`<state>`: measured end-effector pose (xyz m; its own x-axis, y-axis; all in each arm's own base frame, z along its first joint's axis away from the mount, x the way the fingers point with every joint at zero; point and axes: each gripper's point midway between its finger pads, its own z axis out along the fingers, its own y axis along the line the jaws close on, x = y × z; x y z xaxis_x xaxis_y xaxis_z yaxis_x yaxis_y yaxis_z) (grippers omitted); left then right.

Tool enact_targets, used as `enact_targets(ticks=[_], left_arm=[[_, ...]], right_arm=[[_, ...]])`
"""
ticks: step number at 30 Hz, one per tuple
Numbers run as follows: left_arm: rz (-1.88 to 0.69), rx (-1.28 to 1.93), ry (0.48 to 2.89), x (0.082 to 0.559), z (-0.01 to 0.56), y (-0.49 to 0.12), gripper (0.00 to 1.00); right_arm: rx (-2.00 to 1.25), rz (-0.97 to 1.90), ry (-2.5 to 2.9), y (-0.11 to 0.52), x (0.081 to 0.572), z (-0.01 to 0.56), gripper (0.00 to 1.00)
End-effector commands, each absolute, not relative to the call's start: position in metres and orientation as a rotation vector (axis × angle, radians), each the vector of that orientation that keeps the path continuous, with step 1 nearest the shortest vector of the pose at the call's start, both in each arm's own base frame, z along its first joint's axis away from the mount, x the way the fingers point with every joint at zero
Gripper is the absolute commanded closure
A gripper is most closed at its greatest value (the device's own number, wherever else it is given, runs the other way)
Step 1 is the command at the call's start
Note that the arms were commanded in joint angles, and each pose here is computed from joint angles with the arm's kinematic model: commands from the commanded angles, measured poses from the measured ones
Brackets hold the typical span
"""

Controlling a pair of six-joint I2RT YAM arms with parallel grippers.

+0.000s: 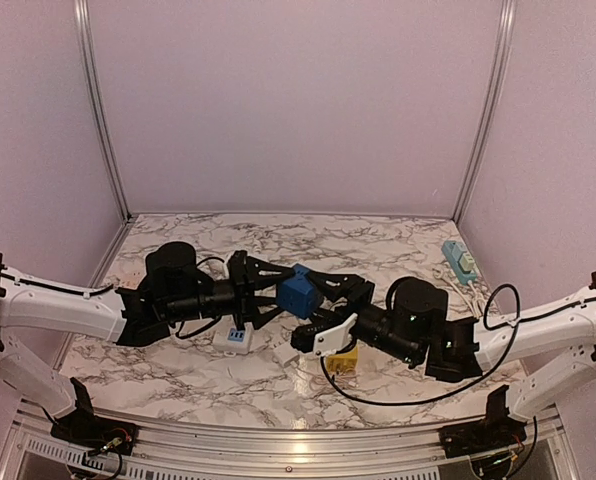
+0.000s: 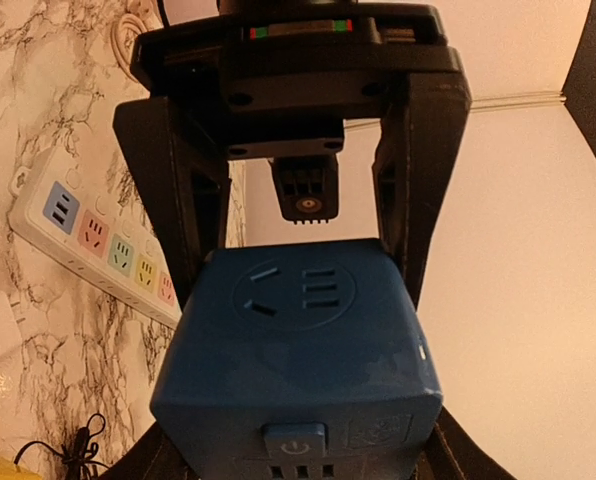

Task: Insert the plug
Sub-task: Pass from the left arm to the right, then move the socket to the center of the board.

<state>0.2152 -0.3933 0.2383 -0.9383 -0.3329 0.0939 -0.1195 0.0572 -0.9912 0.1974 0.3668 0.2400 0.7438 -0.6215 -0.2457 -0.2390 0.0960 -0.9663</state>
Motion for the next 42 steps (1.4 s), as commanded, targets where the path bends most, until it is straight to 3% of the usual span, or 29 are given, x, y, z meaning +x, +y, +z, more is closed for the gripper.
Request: enact_targets(ticks=[1, 8, 17, 24, 36, 42], left_arm=[[-2.054, -0.406, 1.975, 0.228, 0.269, -0.376, 0.42], [-1.942, -0.351, 1.960, 0.241, 0.267, -0.357, 0.02], [-1.489, -0.317, 1.997, 0.274, 0.252, -0.302, 0.01], [-0.865, -0.353, 2.112, 0.296, 0.209, -0.238, 0.01], [-0.397, -0.270, 2.377, 0.311, 0.121, -0.231, 0.01], [-0.329, -0.218, 2.430, 0.318, 0.098, -0.242, 0.01]], right_arm=[[-1.406, -0.167, 0.865, 0.372, 0.195, 0.268, 1.00], [-1.341, -0.016, 1.057, 0.366, 0.196, 0.281, 1.00], [-1.263, 0.249, 1.292, 0.356, 0.202, 0.302, 1.00], [-1.300, 0.382, 1.472, 0.358, 0.214, 0.301, 1.00], [-1.242, 0.708, 1.867, 0.365, 0.297, 0.290, 1.00], [-1.214, 0.667, 2.033, 0.361, 0.327, 0.267, 1.00]])
